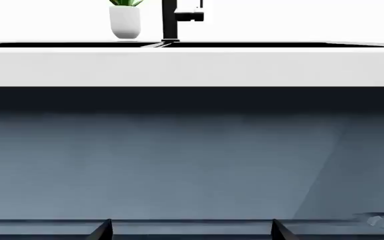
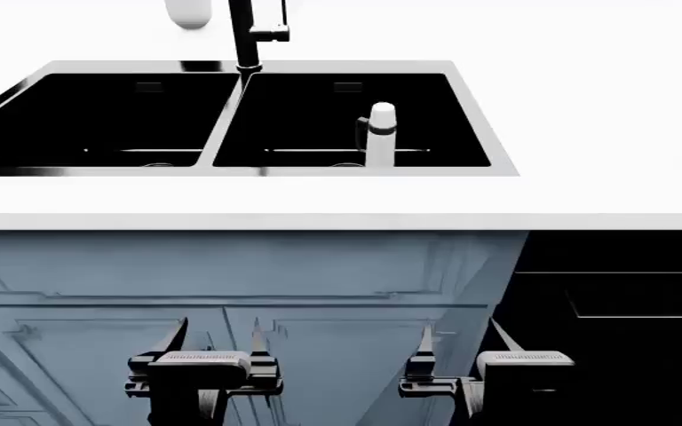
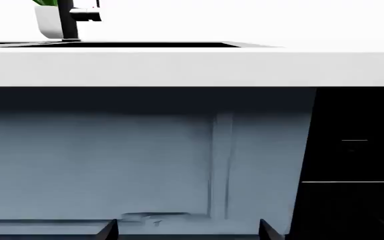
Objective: Pick the pitcher and pitcher and place them in the sink. Then turn on the water.
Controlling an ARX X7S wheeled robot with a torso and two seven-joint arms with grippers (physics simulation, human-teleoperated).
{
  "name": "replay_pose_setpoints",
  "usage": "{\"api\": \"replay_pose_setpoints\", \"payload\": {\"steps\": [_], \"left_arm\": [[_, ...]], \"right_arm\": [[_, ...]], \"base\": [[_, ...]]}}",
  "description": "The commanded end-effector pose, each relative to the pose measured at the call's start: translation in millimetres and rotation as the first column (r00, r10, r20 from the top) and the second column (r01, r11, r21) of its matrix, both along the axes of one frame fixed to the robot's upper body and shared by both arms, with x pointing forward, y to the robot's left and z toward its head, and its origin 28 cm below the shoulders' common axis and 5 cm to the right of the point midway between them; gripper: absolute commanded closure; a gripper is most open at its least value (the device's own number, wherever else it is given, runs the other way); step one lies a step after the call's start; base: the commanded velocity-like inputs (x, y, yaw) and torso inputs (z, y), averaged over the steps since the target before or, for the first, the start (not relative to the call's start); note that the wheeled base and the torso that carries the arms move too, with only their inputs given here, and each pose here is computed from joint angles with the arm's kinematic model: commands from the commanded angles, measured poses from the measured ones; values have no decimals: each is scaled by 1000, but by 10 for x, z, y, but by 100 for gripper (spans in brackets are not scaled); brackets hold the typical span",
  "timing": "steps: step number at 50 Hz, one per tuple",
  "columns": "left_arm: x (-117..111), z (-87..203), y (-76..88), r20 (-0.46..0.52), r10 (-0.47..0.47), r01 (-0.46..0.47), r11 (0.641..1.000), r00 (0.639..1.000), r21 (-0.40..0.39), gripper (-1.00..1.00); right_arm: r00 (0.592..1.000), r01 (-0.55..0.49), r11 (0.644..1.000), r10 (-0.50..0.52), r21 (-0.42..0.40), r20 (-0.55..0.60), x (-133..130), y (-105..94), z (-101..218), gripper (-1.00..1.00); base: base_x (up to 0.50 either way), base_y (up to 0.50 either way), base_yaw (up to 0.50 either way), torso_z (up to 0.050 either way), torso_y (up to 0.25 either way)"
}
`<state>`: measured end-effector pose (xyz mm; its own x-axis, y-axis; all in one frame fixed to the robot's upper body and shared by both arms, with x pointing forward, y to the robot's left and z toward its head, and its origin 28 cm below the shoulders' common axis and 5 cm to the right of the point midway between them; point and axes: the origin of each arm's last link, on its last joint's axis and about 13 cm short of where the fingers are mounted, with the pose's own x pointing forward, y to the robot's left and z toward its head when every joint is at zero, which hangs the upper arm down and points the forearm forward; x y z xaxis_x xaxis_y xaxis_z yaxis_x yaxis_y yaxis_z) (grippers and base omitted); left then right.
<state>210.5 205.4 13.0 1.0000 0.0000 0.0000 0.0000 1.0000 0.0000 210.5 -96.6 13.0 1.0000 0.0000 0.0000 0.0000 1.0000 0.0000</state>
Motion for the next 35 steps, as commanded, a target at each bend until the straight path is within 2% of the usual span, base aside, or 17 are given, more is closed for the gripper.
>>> {"api": "replay_pose_setpoints", "payload": {"steps": [1, 9, 14, 35], "left_arm": [[10, 16, -1, 17, 8, -9, 1000, 1000, 6, -100], [50, 52, -11, 41, 36, -37, 999, 999, 21, -100], [61, 51, -18, 41, 28, -29, 999, 999, 30, -100], [48, 14, -25, 18, 10, -11, 1000, 1000, 26, -100]], "right_arm": [[1000, 2, 1000, -2, 0, 2, 1, 1, 8, -100], [999, 33, 999, -33, -5, 4, 10, -13, 34, -100], [999, 36, 999, -36, 5, -5, 24, -13, 29, -100], [999, 32, 999, -31, 36, -25, 9, -17, -18, -100]], "base": [[0, 0, 0, 0, 0], [0, 0, 0, 0, 0], [0, 0, 0, 50, 26], [0, -498, 0, 50, 27]]}}
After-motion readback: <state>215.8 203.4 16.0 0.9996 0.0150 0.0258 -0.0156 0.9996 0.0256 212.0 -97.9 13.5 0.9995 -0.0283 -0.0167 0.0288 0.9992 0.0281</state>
